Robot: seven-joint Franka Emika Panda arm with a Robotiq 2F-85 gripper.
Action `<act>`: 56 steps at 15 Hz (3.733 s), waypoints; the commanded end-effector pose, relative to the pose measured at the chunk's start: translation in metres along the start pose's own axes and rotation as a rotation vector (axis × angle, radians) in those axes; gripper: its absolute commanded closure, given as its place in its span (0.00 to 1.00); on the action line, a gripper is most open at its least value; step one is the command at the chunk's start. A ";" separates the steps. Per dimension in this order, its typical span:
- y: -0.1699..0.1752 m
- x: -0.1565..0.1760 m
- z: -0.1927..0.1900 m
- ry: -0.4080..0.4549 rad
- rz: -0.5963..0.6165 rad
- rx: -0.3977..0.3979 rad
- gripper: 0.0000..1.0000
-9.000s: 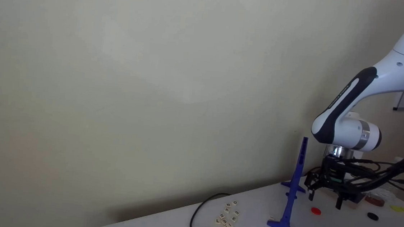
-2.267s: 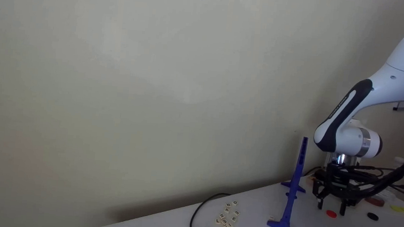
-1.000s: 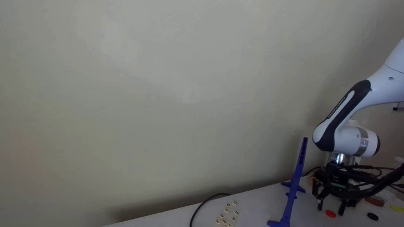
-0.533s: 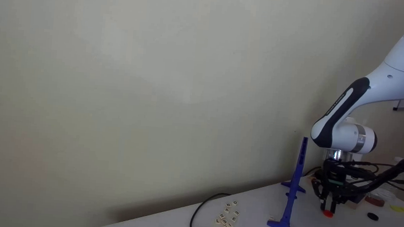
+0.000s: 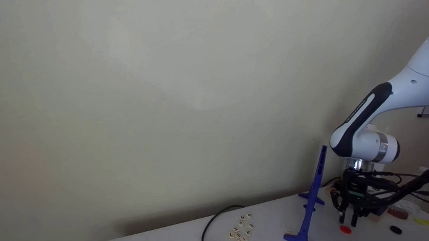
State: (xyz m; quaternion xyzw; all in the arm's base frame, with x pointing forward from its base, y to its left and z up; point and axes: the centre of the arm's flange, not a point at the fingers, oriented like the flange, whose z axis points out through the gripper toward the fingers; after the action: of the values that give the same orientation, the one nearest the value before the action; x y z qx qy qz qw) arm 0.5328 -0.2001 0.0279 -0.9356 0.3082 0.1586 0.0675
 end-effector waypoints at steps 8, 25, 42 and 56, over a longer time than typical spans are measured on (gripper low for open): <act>-0.007 -0.004 0.020 -0.041 -0.024 -0.009 0.00; -0.015 -0.011 0.023 -0.096 -0.022 -0.016 0.35; -0.011 -0.013 0.013 -0.087 -0.035 -0.011 0.91; 0.016 -0.068 -0.030 0.093 -0.092 -0.031 0.91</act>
State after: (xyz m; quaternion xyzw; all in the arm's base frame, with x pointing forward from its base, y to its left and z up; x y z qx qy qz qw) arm 0.5054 -0.1940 0.0469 -0.9457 0.2862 0.1431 0.0577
